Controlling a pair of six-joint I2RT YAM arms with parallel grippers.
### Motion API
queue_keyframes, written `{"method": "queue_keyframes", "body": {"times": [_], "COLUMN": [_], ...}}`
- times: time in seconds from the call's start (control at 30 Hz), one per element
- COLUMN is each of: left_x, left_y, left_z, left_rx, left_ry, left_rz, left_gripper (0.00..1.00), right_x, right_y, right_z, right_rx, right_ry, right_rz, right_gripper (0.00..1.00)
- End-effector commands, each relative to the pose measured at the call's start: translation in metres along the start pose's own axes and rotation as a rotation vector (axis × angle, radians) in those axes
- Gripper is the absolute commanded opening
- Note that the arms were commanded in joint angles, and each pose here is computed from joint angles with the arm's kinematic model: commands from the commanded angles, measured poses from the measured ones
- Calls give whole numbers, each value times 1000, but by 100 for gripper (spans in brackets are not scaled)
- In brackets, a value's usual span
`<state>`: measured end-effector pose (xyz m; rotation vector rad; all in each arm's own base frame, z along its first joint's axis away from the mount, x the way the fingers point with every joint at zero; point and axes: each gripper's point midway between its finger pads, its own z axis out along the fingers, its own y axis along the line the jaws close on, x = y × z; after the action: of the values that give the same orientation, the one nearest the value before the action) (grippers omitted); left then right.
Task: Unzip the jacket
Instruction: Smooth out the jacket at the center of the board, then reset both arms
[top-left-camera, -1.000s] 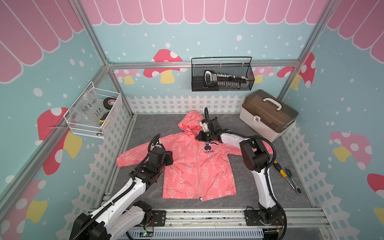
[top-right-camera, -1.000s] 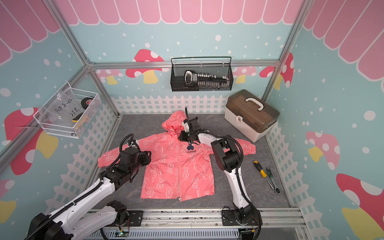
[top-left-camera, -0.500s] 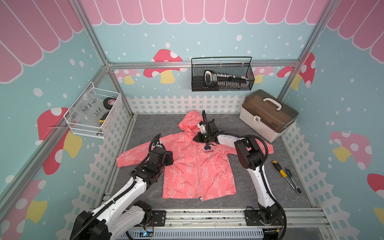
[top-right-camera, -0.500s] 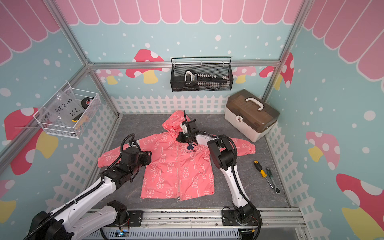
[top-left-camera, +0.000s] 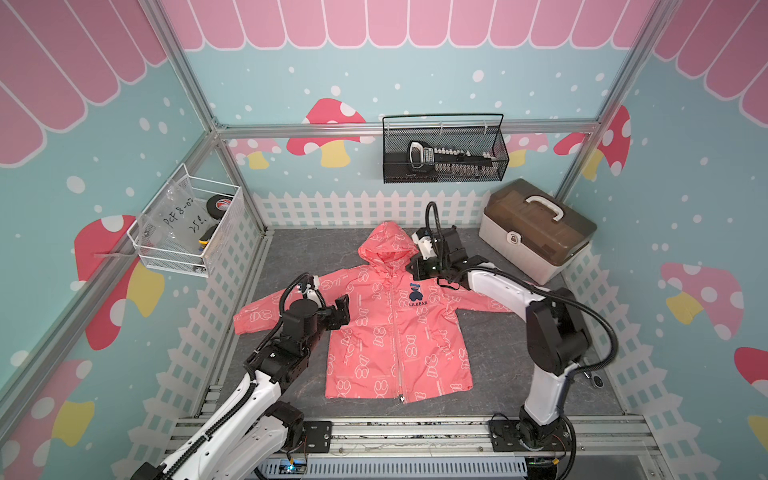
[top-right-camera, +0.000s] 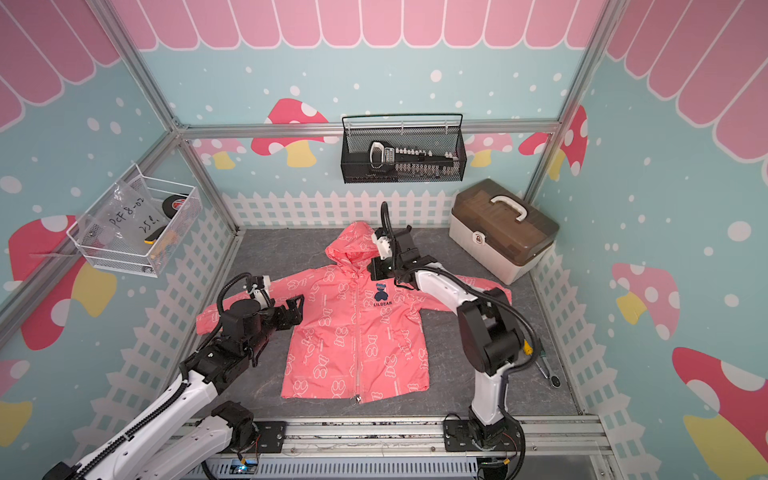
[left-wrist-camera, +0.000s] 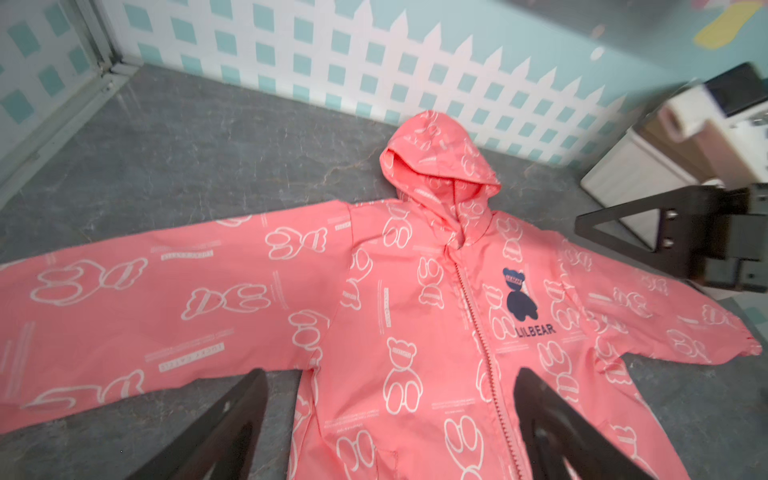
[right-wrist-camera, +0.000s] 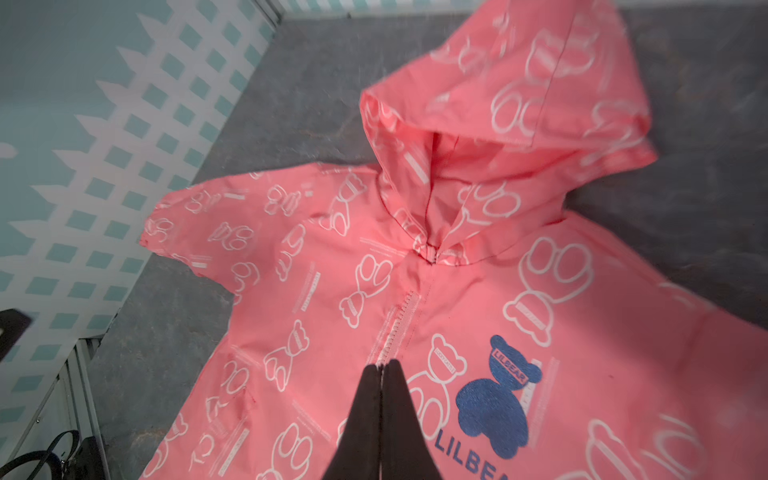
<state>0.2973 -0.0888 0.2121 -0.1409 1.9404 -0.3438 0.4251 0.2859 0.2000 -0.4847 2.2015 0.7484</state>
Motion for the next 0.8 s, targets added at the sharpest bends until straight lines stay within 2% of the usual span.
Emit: {"method": "queue_keyframes", "body": {"times": [0.0,0.1,0.17,0.23,0.27,0.3,0.37,0.43,0.5,0.57,0.63,0.77], "left_x": [-35,-60,-76,-85,-91,-94,-100,-98,-89,-76,-68,-55], "left_y": [-5,-11,-18,-21,-19,-14,-1,17,36,53,67,86], "left_z": [-9,-11,-10,-9,-10,-11,-18,-17,-9,-1,1,10], "left_rx": [20,30,44,41,25,2,-47,-108,-181,-244,-301,-373], "left_ry": [-175,-271,-354,-412,-461,-506,-619,-654,-613,-567,-556,-519], "left_rz": [6,15,82,140,151,153,141,127,118,121,110,97], "left_gripper": [99,99,99,99,99,99,99,99,99,99,100,99], "right_x": [7,15,25,43,53,61,86,110,129,130,127,128], "right_y": [-20,-45,-60,-85,-102,-117,-153,-184,-206,-216,-214,-236], "right_z": [-49,-103,-136,-170,-186,-200,-215,-219,-219,-214,-198,-167], "right_rx": [185,405,525,659,734,803,899,987,1056,1061,990,979], "right_ry": [-22,-148,-267,-399,-458,-498,-500,-460,-443,-471,-456,-432], "right_rz": [-216,-361,-440,-450,-408,-352,-218,-138,-101,-116,-163,-220], "right_gripper": [9,20,29,57,66,70,98,99,99,99,99,97]}}
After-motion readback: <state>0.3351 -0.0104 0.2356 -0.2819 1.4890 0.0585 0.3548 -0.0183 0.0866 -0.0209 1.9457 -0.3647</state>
